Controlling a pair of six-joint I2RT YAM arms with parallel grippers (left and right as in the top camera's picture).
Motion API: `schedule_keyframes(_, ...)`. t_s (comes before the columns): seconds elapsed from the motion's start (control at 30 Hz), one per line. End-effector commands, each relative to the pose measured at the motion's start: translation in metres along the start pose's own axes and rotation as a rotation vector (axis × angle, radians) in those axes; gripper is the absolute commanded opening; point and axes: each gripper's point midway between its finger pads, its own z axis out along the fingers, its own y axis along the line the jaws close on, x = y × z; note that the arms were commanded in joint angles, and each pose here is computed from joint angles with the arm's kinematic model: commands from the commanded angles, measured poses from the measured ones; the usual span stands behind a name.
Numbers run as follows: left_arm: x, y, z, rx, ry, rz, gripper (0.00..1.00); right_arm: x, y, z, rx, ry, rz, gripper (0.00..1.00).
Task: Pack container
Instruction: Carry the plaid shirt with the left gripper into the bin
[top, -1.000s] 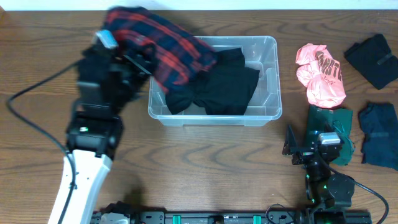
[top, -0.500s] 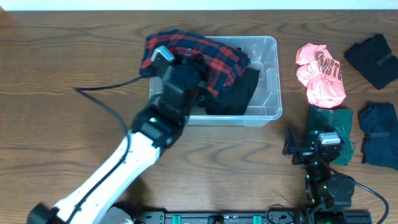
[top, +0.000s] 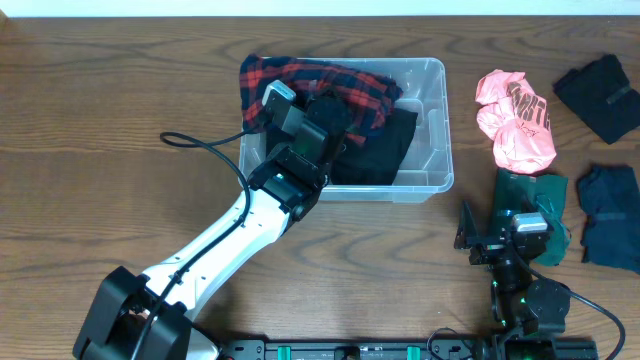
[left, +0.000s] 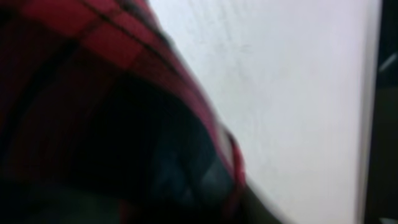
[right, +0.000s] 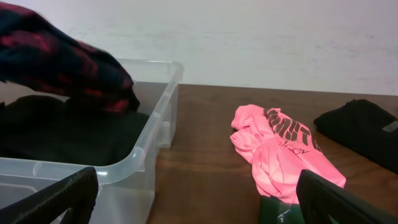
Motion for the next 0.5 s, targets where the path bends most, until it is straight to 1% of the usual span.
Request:
schedule_keyframes(0.0,-0.005,-0.022,-0.004,0.068,-0.018,-0.032,0.66,0.001,0.001,0.000,-0.004,0.000,0.010,0.99)
schedule_keyframes(0.07,-0.001,-0.035,-0.006,0.120,0.006,-0.005,0.88,0.001,0.001,0.000,-0.004,0.001,0.010,0.99)
schedule_keyframes(0.1,0.001,-0.043,-0.008,0.155,0.025,0.013,0.95,0.001,0.001,0.000,-0.004,0.000,0.010,0.99)
schedule_keyframes(0.13,0.003,-0.048,-0.009,0.175,0.036,0.021,0.99,0.001,0.001,0.000,-0.004,0.000,0.010,0.99)
schedule_keyframes(0.27,0.004,-0.065,-0.017,0.236,0.056,0.017,0.98,0.001,0.001,0.000,-0.004,0.001,0.010,0.99)
schedule_keyframes(0.33,0.004,-0.070,-0.021,0.252,0.054,0.044,0.98,0.001,0.001,0.000,-0.004,0.000,0.010,0.99)
schedule_keyframes(0.4,0.001,-0.076,-0.027,0.270,0.043,0.117,0.98,0.001,0.001,0.000,-0.004,0.000,0.010,0.99)
schedule_keyframes(0.47,0.000,-0.079,-0.031,0.278,0.026,0.238,0.98,0.001,0.001,0.000,-0.004,0.000,0.010,0.99)
